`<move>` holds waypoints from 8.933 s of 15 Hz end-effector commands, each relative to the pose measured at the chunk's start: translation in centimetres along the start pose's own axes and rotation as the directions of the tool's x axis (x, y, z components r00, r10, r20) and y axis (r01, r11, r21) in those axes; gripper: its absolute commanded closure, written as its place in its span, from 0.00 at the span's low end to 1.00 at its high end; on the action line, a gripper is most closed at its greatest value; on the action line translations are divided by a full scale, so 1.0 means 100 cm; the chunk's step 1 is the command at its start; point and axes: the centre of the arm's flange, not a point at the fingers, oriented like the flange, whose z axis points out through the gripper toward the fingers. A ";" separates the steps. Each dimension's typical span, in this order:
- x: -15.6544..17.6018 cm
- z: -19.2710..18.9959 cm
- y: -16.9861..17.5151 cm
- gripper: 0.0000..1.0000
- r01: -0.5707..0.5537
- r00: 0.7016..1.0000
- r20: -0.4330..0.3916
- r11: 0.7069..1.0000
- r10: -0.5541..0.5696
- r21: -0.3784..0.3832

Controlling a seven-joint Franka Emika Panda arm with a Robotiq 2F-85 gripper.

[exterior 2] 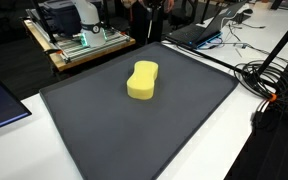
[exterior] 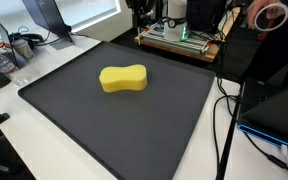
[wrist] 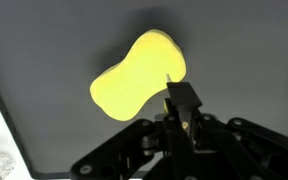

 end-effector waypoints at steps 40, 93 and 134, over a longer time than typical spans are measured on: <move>0.101 0.190 0.081 0.97 -0.211 0.977 -0.022 0.977 0.212 0.022; 0.226 0.238 0.244 0.97 -0.228 0.955 0.292 0.774 0.058 0.591; 0.075 0.110 -0.062 0.97 -0.312 0.950 -0.143 0.867 0.278 -0.389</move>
